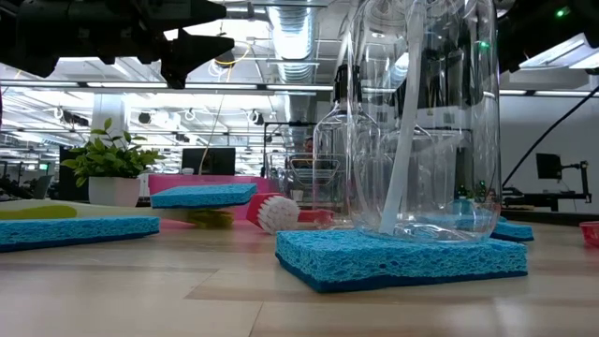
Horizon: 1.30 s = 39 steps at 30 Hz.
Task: Pick & Place Kitchen Sink Supplies
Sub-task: Put the top soap dispenser into the right transparent bin
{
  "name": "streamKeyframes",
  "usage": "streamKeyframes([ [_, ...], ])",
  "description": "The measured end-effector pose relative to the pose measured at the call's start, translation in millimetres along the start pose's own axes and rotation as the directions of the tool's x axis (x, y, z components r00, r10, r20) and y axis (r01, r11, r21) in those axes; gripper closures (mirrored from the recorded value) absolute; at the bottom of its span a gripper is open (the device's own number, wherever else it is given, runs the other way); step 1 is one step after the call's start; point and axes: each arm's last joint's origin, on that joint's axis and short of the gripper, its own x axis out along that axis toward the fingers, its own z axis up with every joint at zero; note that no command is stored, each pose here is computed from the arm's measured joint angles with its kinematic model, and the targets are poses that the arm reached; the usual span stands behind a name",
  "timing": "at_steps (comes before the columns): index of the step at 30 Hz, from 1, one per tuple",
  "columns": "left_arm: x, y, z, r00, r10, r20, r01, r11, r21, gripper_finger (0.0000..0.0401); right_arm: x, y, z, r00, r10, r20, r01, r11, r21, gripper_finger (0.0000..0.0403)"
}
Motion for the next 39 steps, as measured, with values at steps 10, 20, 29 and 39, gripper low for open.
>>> streamKeyframes([
  [10, 0, 0, 0, 1.0, 0.0, 0.0, 0.0, 1.0, 0.0, 0.0153, 0, 0, 1, 1.0, 0.002, 0.008, -0.002, 1.0, 0.013, 0.0307],
  [20, 0, 0, 0, 1.0, 0.0, 0.0, 0.0, 1.0, 0.0, 0.0153, -1, 2, 3, 1.0, 0.009, 0.008, -0.009, 1.0, 0.014, 0.03],
  [29, 0, 0, 0, 1.0, 0.0, 0.0, 0.0, 1.0, 0.0, 0.0153, -3, 13, 34, 0.995, 0.101, 0.022, -0.1, 0.994, -0.031, 0.032],
  [39, 0, 0, 0, 1.0, 0.0, 0.0, 0.0, 1.0, 0.0, 0.0153, -15, 18, 83, 0.995, 0.093, -0.033, -0.096, 0.987, -0.127, 0.0309],
])
